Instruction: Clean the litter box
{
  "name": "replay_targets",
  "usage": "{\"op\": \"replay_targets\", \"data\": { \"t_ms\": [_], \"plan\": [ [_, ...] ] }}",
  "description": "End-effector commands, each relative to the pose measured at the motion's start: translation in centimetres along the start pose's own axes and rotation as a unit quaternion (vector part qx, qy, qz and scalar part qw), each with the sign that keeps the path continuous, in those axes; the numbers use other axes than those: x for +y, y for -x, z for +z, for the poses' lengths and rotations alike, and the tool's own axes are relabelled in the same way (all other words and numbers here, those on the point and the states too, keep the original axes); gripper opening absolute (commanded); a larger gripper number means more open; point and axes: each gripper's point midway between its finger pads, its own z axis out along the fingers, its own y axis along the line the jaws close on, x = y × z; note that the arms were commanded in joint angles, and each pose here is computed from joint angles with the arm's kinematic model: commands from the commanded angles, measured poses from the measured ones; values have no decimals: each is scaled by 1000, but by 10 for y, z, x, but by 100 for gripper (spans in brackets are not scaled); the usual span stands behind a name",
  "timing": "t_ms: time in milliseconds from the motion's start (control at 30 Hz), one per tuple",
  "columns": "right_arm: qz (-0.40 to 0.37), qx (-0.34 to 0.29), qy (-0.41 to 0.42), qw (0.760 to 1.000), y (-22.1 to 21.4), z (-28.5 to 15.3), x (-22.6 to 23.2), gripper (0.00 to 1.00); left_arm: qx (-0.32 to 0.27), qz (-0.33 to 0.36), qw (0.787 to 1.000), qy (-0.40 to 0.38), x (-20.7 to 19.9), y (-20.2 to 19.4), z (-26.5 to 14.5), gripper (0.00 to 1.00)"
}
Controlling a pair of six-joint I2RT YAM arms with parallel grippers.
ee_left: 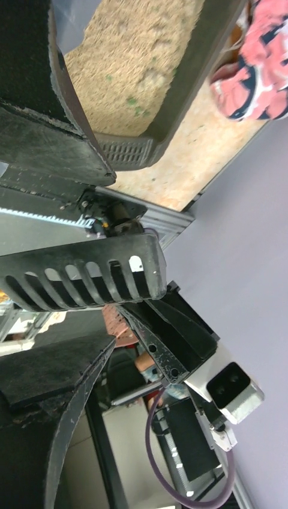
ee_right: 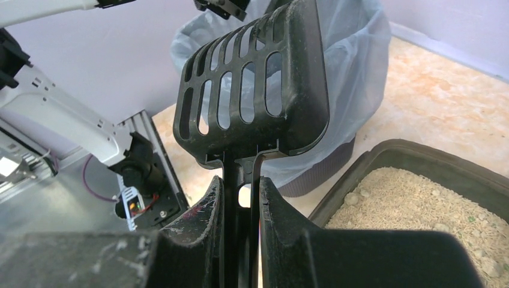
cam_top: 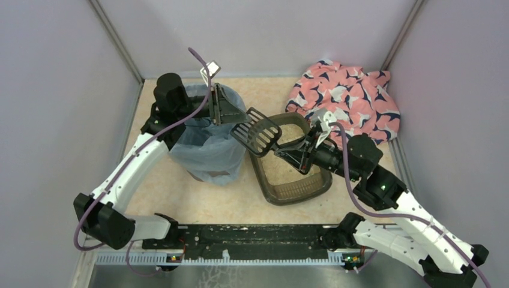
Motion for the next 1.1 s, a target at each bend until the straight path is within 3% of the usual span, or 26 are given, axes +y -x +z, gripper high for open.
{"op": "replay_targets", "data": {
  "t_ms": [0, 300, 400, 467, 567, 700, 767, 833, 933, 1067],
  "plan": [
    [-24, -26, 42, 998, 21, 7, 14, 0, 32, -10, 999, -42, -10, -19, 7, 94],
    [-34, -33, 8, 999, 24, 18, -1, 0, 71, -9, 994, -84, -27, -49, 8, 1],
    [-38, -40, -10, 998, 33, 17, -6, 3, 68, 7, 993, -95, -34, -51, 4, 0],
    [-38, -54, -29, 997, 43, 12, -10, 32, 55, 33, 993, -98, -39, -48, 2, 0],
    [-39, -78, -74, 993, 60, -4, -20, 60, 20, 83, 995, -56, -34, -34, 2, 0],
    [-23, -124, -160, 979, 88, -38, -40, 79, -58, 205, 977, 12, -26, -10, -6, 0],
    [7, -162, -208, 964, 100, -58, -52, 97, -94, 269, 957, 52, -21, -1, -16, 0],
    [49, -188, -251, 948, 101, -72, -65, 98, -132, 331, 931, 81, -21, 6, -28, 0],
    [113, -154, -282, 940, 88, -65, -73, 88, -199, 406, 888, 89, -42, 12, -44, 0],
    [169, -115, -279, 938, 75, -28, -75, 83, -238, 506, 824, 85, -69, 9, -54, 0]
  ]
}}
